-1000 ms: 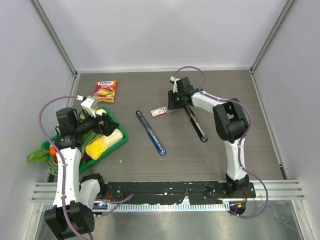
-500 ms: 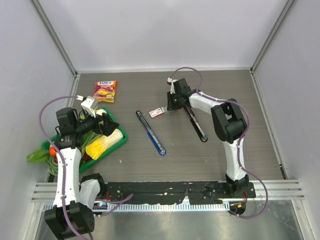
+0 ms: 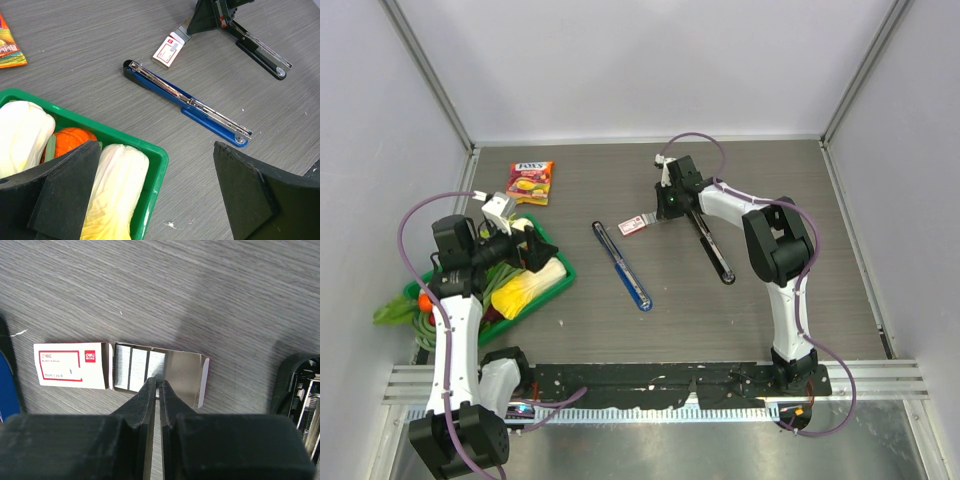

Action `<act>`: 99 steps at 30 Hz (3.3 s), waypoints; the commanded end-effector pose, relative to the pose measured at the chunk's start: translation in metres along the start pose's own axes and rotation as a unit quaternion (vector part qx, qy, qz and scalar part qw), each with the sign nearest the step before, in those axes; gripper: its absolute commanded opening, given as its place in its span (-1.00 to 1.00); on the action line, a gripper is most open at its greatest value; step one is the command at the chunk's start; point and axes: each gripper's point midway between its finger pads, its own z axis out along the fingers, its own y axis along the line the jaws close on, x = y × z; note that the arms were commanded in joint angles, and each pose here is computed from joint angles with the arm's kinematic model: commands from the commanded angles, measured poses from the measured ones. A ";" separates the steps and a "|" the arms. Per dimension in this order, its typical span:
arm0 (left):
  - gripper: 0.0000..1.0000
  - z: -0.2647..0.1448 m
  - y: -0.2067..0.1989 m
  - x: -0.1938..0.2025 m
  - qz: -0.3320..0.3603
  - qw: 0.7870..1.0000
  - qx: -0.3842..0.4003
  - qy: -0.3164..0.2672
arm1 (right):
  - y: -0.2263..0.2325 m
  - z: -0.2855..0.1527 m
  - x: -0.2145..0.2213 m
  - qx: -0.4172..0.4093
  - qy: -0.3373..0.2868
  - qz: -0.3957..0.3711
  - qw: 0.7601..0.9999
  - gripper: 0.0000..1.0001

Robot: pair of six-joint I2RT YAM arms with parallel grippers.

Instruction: Load the staples into the stapler

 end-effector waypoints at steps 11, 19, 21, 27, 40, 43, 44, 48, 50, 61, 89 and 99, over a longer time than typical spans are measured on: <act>1.00 0.000 0.000 -0.008 0.012 1.000 0.004 -0.017 | 0.008 -0.011 -0.022 -0.004 -0.034 -0.015 0.999 -0.35; 0.99 0.000 0.001 -0.008 0.013 1.000 0.002 -0.017 | 0.005 -0.004 -0.016 0.010 -0.023 -0.021 0.999 -0.31; 1.00 0.000 0.001 -0.007 0.012 1.000 0.003 -0.017 | 0.006 -0.004 -0.015 0.012 -0.022 -0.024 0.999 -0.31; 0.99 0.000 0.001 -0.008 0.013 1.000 0.002 -0.017 | 0.009 -0.003 -0.015 0.015 -0.020 -0.031 0.999 -0.30; 1.00 0.000 0.001 -0.007 0.013 1.000 0.001 -0.017 | -0.004 -0.001 -0.013 0.047 -0.017 -0.031 0.998 -0.30; 1.00 0.000 0.001 -0.007 0.013 1.000 0.001 -0.017 | -0.004 0.000 -0.011 0.051 -0.012 -0.033 0.998 -0.31; 1.00 0.000 0.001 -0.007 0.013 1.000 0.002 -0.017 | -0.005 0.001 -0.011 0.052 -0.011 -0.034 0.998 -0.30; 1.00 0.000 0.001 -0.007 0.013 1.000 0.002 -0.017 | -0.007 0.002 -0.009 0.068 -0.006 -0.045 0.997 -0.31; 1.00 0.000 0.001 -0.007 0.012 1.000 0.002 -0.016 | -0.010 0.003 -0.009 0.093 -0.004 -0.061 0.994 -0.30; 1.00 -0.001 0.001 -0.007 0.013 1.000 0.001 -0.017 | -0.015 0.006 -0.002 0.160 0.018 -0.109 0.981 -0.30; 1.00 -0.001 0.003 -0.007 0.011 1.000 0.000 -0.017 | -0.011 0.004 -0.003 0.199 0.022 -0.155 0.967 -0.30; 1.00 -0.001 0.003 -0.007 0.011 1.000 0.000 -0.018 | -0.009 0.005 -0.004 0.219 0.019 -0.176 0.960 -0.29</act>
